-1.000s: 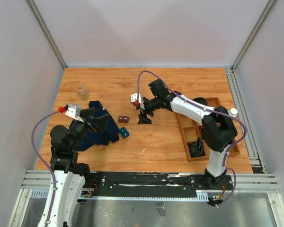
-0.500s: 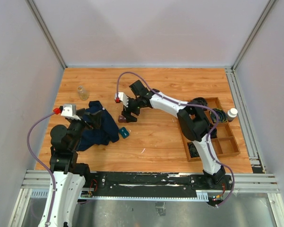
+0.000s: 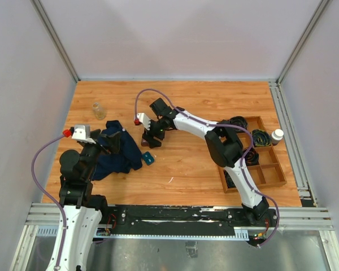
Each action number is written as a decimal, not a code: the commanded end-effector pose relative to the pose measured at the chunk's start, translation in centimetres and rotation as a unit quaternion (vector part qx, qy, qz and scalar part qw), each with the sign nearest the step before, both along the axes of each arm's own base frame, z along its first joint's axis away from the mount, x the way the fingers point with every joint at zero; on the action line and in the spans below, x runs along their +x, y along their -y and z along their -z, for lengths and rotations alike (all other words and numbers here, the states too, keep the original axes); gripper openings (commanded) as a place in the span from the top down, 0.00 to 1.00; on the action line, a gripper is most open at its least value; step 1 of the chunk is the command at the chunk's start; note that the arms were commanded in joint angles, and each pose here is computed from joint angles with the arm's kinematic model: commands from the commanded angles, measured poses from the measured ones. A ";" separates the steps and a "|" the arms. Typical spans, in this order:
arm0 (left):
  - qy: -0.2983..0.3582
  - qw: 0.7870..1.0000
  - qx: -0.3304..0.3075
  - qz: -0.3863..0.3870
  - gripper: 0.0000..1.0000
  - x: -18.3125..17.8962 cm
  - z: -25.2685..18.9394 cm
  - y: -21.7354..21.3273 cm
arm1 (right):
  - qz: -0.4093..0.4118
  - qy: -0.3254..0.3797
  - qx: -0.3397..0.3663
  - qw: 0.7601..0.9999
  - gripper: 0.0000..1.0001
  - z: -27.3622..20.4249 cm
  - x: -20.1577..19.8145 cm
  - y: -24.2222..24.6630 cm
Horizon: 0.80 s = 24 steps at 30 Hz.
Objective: Sort the pills into containers
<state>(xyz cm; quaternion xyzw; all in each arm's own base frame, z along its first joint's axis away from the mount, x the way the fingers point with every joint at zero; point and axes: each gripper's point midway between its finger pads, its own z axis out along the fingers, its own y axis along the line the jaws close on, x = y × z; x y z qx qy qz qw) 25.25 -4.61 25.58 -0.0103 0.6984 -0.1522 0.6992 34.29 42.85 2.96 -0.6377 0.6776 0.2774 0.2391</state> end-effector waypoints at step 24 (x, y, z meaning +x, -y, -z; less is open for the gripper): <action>0.047 0.995 -0.003 0.090 0.06 -1.1 -2.6 3.0 | -0.059 0.003 0.036 0.998 0.83 -4.8 -3.5 3.8</action>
